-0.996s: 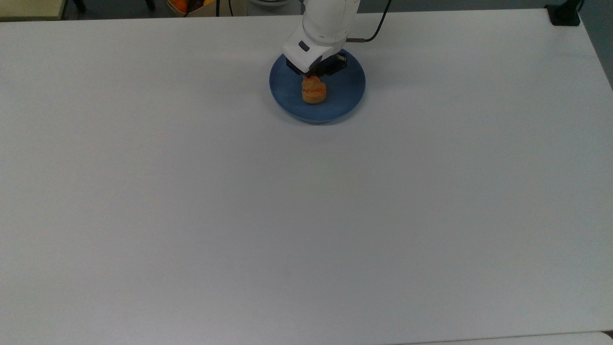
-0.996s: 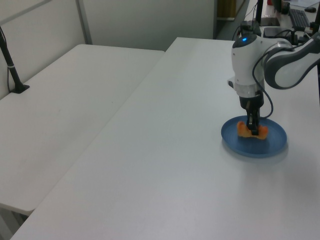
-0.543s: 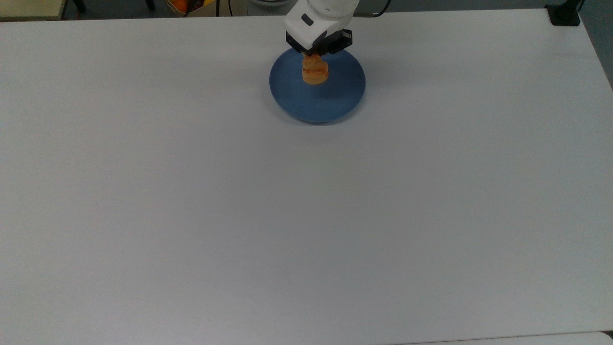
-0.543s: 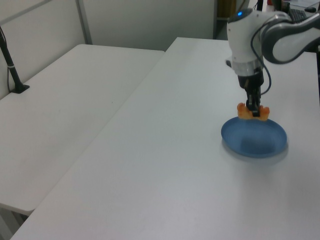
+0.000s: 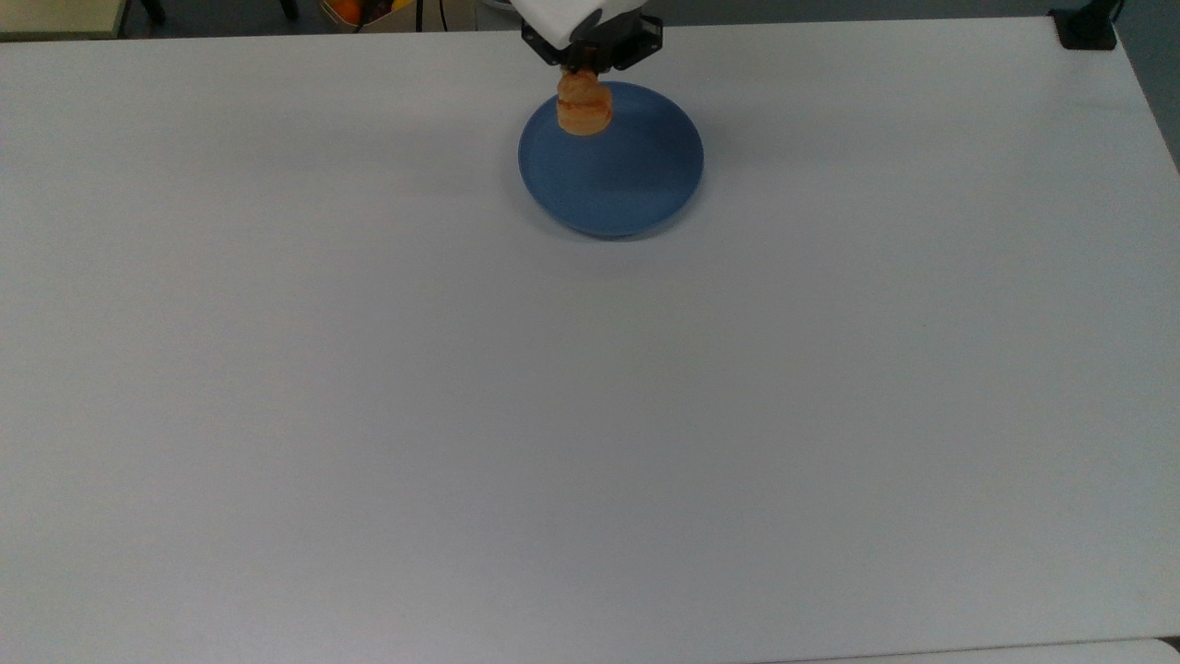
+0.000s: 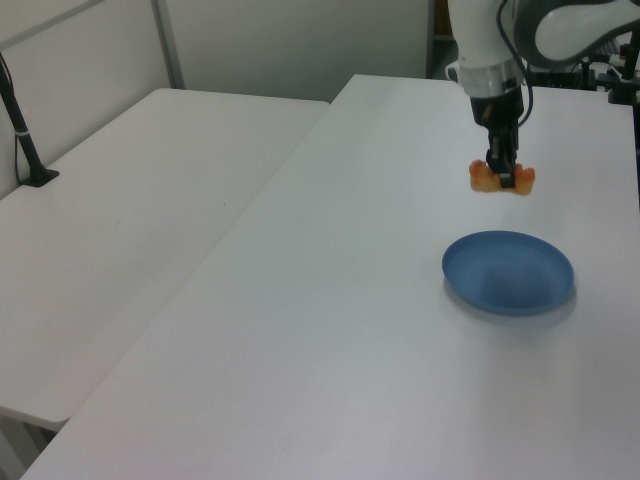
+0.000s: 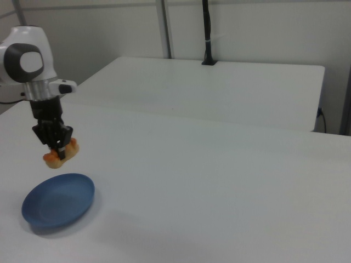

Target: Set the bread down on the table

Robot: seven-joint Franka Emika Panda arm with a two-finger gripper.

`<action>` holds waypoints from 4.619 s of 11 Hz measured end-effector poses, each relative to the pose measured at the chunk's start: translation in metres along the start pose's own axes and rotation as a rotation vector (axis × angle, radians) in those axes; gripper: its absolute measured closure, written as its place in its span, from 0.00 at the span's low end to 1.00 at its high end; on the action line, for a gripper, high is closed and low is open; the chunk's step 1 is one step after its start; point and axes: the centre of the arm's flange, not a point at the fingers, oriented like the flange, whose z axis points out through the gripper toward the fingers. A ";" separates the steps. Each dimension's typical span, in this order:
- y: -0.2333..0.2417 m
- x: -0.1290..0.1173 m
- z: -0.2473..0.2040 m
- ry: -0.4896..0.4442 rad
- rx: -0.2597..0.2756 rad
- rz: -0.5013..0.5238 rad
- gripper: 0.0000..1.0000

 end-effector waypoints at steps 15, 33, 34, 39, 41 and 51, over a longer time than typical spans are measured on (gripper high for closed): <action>0.346 0.122 0.050 0.403 -0.012 0.157 0.83; 0.363 0.201 0.154 0.573 -0.098 0.042 0.79; 0.363 0.201 0.155 0.571 -0.098 0.042 0.78; 0.362 0.202 0.160 0.565 -0.096 0.038 0.34; 0.362 0.203 0.163 0.562 -0.095 0.036 0.06; 0.356 0.197 0.102 0.631 -0.107 0.050 0.00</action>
